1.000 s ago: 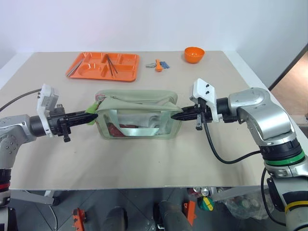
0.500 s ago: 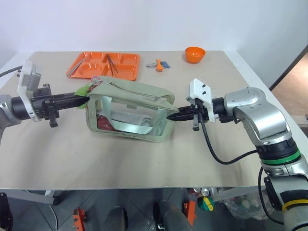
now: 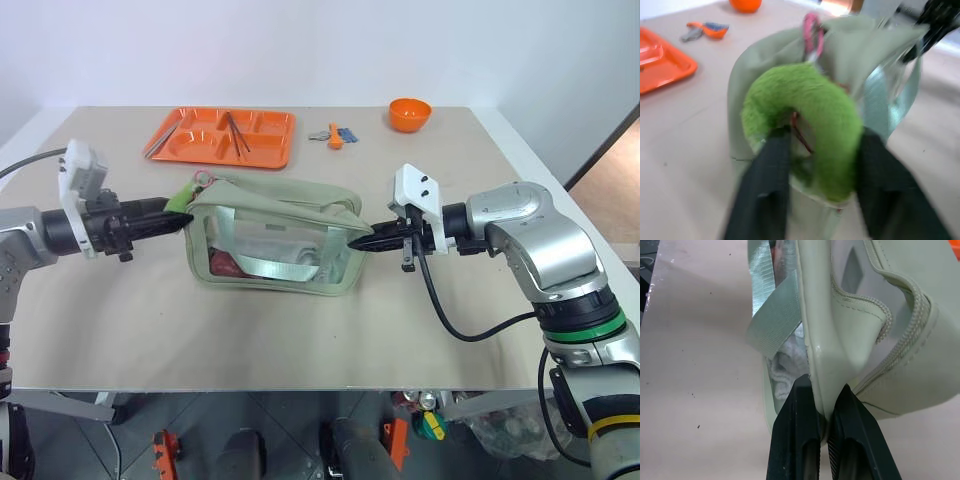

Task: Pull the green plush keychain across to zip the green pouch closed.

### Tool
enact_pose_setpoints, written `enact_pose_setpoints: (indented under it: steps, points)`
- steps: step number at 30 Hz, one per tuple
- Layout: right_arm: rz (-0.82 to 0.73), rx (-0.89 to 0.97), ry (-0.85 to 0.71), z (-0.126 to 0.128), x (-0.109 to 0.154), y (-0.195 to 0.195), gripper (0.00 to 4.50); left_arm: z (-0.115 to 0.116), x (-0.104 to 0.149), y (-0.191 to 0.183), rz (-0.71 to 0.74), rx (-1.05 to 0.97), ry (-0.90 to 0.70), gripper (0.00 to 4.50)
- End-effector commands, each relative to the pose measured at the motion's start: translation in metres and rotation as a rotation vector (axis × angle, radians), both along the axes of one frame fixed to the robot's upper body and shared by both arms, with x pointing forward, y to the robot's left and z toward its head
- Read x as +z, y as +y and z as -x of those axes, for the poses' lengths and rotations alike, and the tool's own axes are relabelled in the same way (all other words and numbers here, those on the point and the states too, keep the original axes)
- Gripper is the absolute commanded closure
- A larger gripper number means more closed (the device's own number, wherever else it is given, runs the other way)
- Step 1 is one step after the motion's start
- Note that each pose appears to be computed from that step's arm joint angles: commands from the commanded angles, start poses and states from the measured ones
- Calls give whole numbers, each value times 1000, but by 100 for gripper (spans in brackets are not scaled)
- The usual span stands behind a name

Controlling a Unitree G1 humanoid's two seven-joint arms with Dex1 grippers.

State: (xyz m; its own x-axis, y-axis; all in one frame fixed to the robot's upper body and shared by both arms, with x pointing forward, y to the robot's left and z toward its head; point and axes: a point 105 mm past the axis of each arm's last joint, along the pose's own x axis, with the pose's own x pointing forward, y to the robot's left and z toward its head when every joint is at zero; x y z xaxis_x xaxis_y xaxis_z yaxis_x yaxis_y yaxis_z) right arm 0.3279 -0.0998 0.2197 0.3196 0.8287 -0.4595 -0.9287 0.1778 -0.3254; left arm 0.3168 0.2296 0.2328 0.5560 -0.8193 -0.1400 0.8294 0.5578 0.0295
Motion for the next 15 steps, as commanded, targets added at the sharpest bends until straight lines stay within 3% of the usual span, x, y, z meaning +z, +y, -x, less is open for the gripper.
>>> enact_pose_setpoints:
  steps: [1, 12, 15]
  points:
    - [7, -14, -39, -1, 11, -5, 450, 9, 11, -6, 10, -47, -37, 153]
    - [13, -10, -34, -1, 9, -4, 450, 26, 30, 7, 63, -67, -34, 153]
    - [13, -7, -34, -1, 9, -3, 450, 31, 24, 12, 10, -57, -17, 153]
